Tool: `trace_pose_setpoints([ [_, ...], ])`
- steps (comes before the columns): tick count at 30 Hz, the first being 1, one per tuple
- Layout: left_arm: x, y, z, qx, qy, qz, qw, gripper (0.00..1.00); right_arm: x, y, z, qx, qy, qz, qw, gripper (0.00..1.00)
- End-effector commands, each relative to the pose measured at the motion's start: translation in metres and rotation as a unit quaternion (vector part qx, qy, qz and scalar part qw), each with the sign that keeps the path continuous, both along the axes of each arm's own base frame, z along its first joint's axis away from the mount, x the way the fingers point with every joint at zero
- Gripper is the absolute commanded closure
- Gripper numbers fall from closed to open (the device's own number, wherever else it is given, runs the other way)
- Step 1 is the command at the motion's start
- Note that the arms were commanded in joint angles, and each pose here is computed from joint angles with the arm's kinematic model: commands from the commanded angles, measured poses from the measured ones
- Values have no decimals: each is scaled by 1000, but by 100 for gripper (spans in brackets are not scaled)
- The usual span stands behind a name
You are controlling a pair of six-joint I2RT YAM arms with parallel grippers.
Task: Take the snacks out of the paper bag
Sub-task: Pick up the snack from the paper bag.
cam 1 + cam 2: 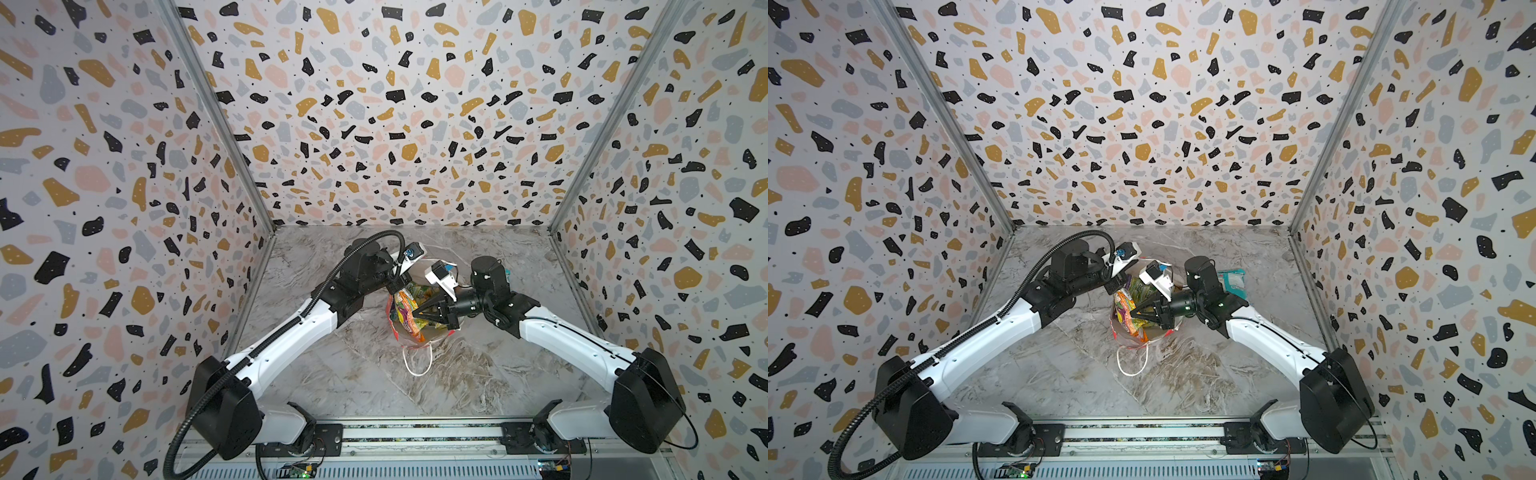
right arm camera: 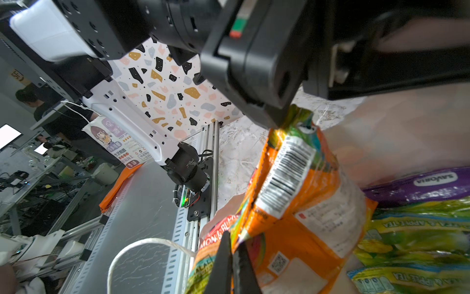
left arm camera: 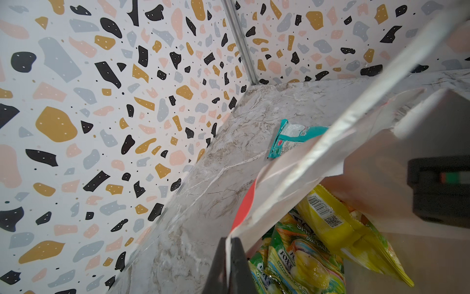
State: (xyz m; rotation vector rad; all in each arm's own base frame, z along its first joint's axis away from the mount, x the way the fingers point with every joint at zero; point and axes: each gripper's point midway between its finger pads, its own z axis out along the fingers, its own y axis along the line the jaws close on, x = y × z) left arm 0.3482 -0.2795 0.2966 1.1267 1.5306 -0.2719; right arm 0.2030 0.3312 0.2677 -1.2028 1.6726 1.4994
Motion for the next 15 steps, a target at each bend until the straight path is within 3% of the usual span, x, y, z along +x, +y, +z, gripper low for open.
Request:
trace_pose_setpoints([
  [1, 13, 13, 39, -34, -64, 40, 997, 100, -35, -12, 71, 98, -100, 80, 987, 100],
  [7, 12, 15, 42, -40, -70, 44, 996, 100, -44, -16, 75, 100, -40, 128, 986, 100],
  [15, 13, 17, 42, -40, -74, 51, 995, 100, -41, -24, 101, 105, 2, 117, 988, 100],
])
